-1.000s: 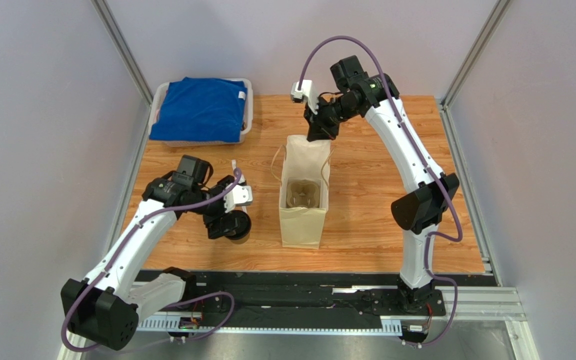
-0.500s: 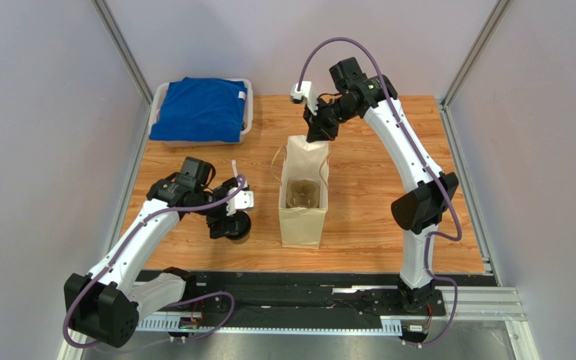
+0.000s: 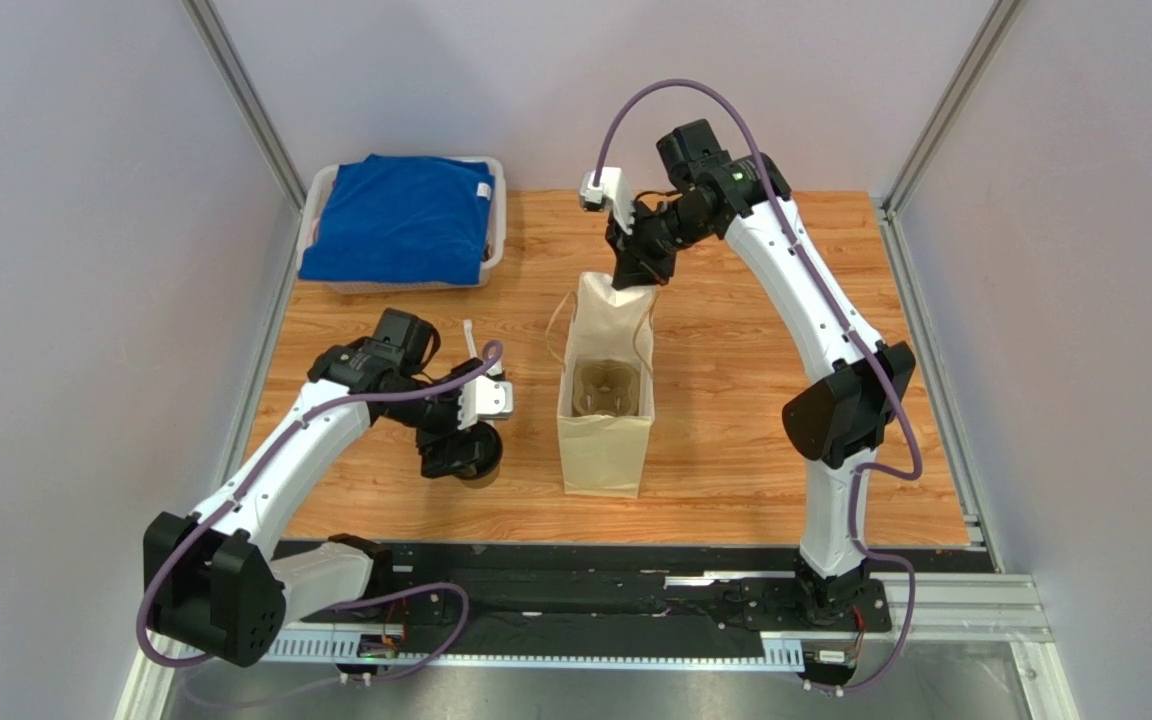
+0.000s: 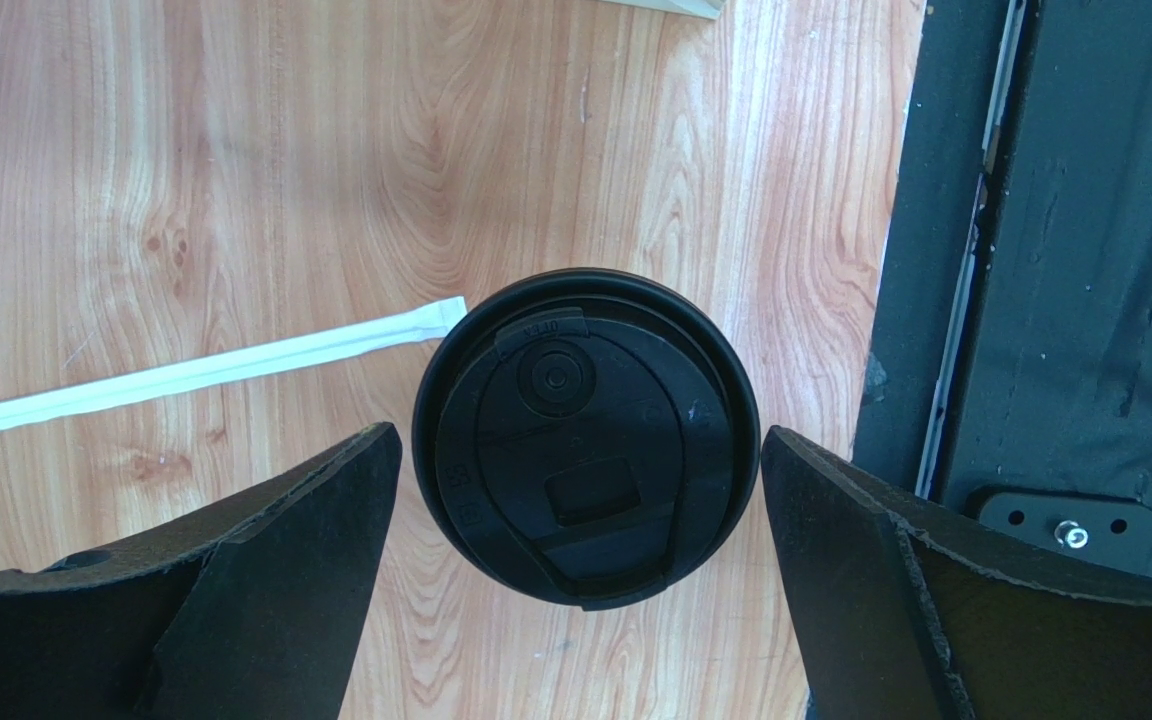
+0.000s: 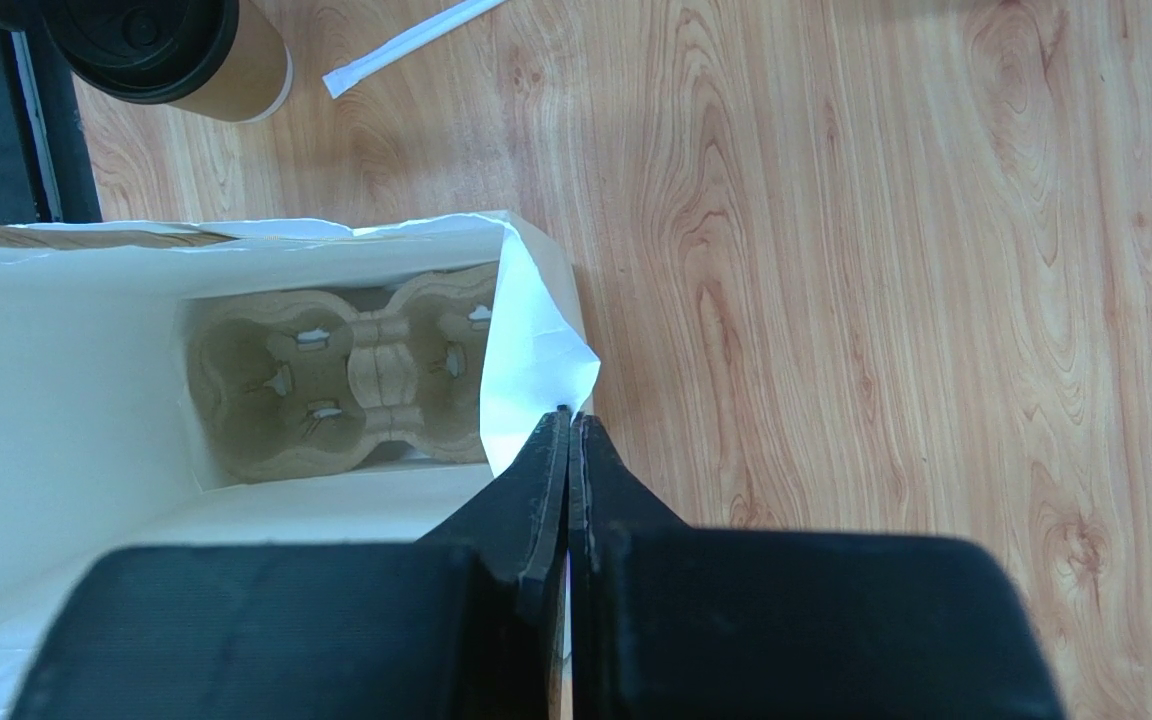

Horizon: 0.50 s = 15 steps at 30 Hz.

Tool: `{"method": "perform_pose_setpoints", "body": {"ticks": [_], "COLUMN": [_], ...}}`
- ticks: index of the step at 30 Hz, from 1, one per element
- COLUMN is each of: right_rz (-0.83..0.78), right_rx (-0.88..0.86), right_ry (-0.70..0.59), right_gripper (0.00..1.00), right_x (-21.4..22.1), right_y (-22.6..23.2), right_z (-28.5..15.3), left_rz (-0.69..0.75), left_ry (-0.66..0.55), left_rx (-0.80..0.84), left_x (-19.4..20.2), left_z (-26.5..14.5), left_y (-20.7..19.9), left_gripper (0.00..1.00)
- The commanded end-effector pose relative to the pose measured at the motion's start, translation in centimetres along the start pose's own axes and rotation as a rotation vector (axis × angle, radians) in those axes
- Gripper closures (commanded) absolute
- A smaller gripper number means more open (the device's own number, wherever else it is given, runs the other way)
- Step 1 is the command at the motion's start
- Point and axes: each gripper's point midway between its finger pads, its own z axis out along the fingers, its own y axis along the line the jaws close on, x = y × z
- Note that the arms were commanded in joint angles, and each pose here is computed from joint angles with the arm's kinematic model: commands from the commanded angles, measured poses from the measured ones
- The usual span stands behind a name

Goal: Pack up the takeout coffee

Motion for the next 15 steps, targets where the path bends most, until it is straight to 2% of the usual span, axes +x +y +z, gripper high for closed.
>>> {"method": "perform_pose_setpoints", "body": {"ticks": [1,15], "right_rz": [-0.007,0.011], "right_rx": [0.004,0.015], "right_ry": [-0.023,-0.009], "right_gripper": [1.0,1.0], "right_x": [-0.7,-0.4], "right_y": [0.5,0.2], "right_z": [-0.6,-0.4], "left_rz": [0.066,0.074], "left_ry": [-0.025,0.002], "left_rx": [0.009,0.028], "left_x": [-1.1,0.0], "left_z": [-0.1,0.9], "left_y": [0.7,0.3], "left_gripper": [0.03,0.12]}}
